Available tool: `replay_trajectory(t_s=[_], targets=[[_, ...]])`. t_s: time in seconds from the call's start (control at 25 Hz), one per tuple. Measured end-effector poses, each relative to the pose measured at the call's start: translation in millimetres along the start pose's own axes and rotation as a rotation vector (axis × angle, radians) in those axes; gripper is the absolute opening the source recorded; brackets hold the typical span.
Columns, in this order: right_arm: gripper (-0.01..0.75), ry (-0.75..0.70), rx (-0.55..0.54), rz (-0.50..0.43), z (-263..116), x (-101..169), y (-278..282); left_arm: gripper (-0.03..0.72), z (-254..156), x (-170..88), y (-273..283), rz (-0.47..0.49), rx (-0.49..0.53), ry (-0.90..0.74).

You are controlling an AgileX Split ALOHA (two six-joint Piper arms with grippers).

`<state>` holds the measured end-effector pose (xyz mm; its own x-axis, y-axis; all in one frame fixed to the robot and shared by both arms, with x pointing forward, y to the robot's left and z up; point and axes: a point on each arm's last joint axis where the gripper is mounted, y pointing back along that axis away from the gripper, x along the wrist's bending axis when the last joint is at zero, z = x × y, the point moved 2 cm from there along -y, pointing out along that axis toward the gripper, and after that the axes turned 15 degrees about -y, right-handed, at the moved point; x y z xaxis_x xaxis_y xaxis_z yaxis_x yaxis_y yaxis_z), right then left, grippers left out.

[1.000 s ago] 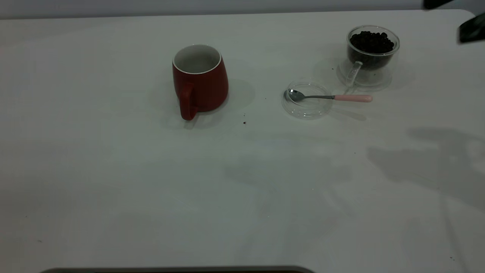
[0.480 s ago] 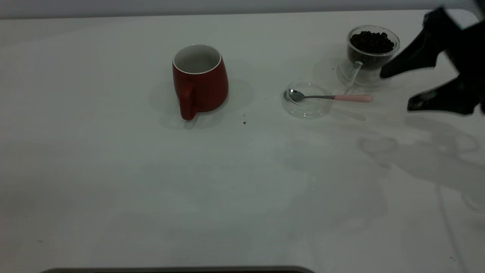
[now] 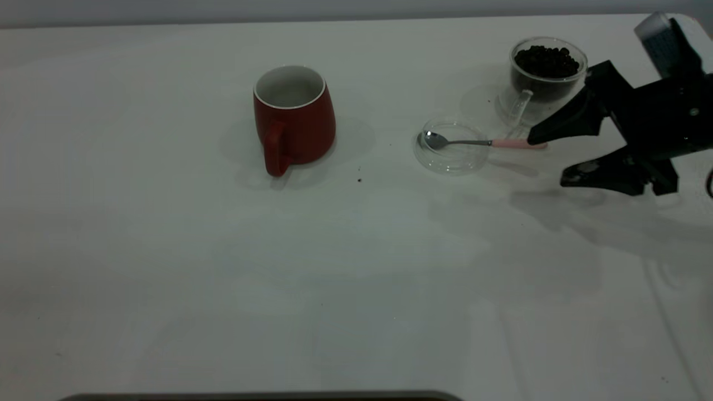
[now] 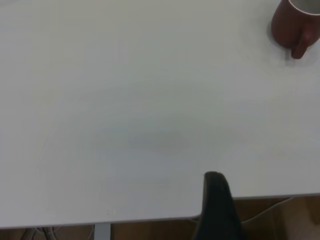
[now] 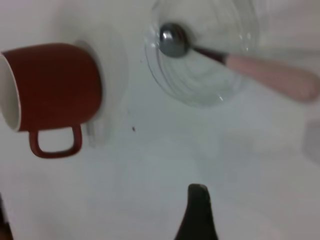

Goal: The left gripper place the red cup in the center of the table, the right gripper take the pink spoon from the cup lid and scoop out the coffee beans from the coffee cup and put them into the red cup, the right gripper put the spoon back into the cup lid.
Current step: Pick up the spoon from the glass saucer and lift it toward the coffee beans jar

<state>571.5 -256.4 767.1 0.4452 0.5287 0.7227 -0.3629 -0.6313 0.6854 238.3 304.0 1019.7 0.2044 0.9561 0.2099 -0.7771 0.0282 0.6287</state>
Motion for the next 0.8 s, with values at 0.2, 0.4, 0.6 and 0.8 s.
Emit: replay_trajectory(t_s=[0.2, 0.4, 0.6, 0.8], targets=[[0.671, 0.005, 0.021, 0.060, 13.9, -0.4, -17.9, 0.569, 0.0, 0.0, 0.0, 0.000, 0.000, 0.000], [0.667, 0.013, 0.029, 0.099, 23.9, 0.0, -29.0, 0.569, 0.0, 0.0, 0.0, 0.000, 0.000, 0.000], [0.655, 0.021, 0.030, 0.118, 30.9, 0.1, -35.8, 0.569, 0.0, 0.0, 0.0, 0.000, 0.000, 0.000], [0.638, 0.032, 0.042, 0.167, 33.5, 6.6, -37.1, 0.569, 0.0, 0.0, 0.0, 0.000, 0.000, 0.000]])
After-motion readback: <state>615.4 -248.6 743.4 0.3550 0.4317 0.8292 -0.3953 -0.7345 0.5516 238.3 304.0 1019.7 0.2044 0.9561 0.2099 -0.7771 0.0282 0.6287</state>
